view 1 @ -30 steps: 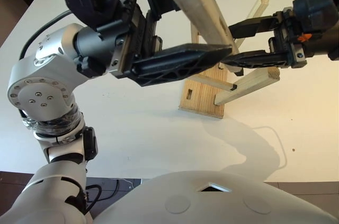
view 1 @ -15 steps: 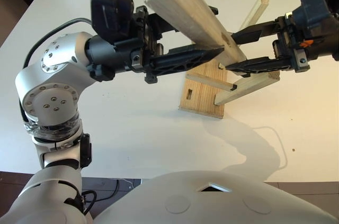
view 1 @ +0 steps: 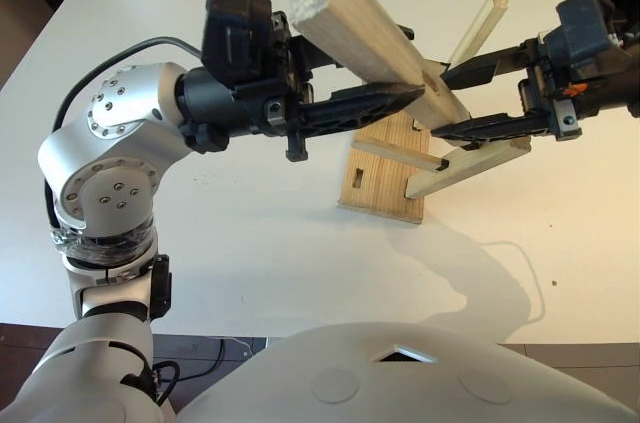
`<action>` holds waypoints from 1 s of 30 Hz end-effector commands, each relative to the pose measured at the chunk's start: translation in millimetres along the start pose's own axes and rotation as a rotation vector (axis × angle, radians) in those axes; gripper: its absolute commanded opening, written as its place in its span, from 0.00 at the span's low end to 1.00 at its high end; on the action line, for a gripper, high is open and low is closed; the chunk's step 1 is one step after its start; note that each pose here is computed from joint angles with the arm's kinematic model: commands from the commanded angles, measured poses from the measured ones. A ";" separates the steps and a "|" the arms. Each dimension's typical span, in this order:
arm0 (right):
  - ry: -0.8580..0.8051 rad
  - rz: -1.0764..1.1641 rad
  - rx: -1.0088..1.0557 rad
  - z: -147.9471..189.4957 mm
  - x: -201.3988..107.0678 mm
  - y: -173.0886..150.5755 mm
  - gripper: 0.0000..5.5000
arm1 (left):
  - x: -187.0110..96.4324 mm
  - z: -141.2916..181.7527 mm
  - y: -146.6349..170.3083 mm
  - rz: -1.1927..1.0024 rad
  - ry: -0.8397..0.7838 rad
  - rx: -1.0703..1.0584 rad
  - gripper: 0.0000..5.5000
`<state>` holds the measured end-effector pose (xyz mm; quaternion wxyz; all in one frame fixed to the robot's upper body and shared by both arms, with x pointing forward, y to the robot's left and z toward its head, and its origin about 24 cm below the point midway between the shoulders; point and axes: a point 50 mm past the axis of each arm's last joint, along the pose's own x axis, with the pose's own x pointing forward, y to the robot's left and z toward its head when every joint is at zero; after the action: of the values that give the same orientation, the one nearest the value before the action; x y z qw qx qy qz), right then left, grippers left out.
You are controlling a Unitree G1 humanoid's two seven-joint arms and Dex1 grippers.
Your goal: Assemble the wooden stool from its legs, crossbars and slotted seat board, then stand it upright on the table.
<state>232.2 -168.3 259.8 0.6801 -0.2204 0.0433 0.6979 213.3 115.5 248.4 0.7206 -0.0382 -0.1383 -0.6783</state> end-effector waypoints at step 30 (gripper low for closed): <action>-0.037 -0.668 0.081 -57.4 -67.3 1.1 0.54 | -83.4 -1.8 43.5 0.283 0.263 0.099 0.37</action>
<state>247.4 -239.0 239.2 0.8680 -0.1810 -0.0289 0.4614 257.0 191.2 247.6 0.8245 0.0537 -0.1008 -0.5542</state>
